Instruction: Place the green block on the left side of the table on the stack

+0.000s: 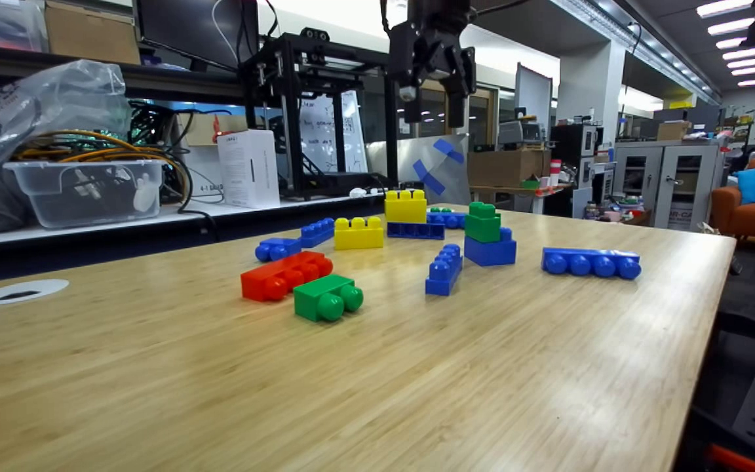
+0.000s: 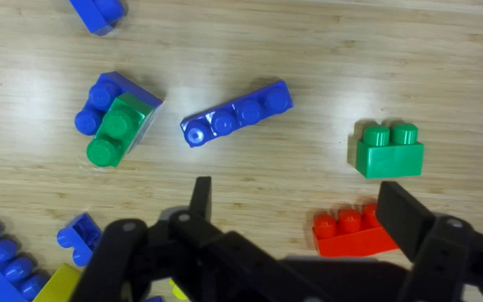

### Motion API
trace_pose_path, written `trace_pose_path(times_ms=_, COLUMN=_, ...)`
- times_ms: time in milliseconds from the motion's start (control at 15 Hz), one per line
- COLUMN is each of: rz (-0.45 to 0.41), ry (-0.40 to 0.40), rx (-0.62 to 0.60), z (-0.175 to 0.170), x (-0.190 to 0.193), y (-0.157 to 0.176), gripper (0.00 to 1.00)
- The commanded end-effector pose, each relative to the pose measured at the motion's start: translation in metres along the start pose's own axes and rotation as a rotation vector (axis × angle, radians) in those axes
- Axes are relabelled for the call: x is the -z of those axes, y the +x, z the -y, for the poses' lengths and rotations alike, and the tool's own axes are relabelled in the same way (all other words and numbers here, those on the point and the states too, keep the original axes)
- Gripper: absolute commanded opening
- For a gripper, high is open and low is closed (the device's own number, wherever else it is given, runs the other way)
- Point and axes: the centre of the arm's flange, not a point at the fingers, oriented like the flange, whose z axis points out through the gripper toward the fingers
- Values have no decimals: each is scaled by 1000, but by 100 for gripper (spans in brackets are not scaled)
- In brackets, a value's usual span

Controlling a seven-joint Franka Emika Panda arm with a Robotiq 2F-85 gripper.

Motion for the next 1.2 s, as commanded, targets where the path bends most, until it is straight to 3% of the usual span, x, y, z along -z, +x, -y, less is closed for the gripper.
trace_pose_path(times_ms=0, rz=-3, ry=-29, rx=-18, z=15, x=-15, y=33, gripper=100)
trace_pose_path(times_ms=533, rz=63, ry=-15, rx=9, z=50, x=-60, y=73, gripper=100)
trace_pose_path(times_ms=1133, rz=101, ry=9, rx=19, z=90, x=-107, y=67, gripper=100)
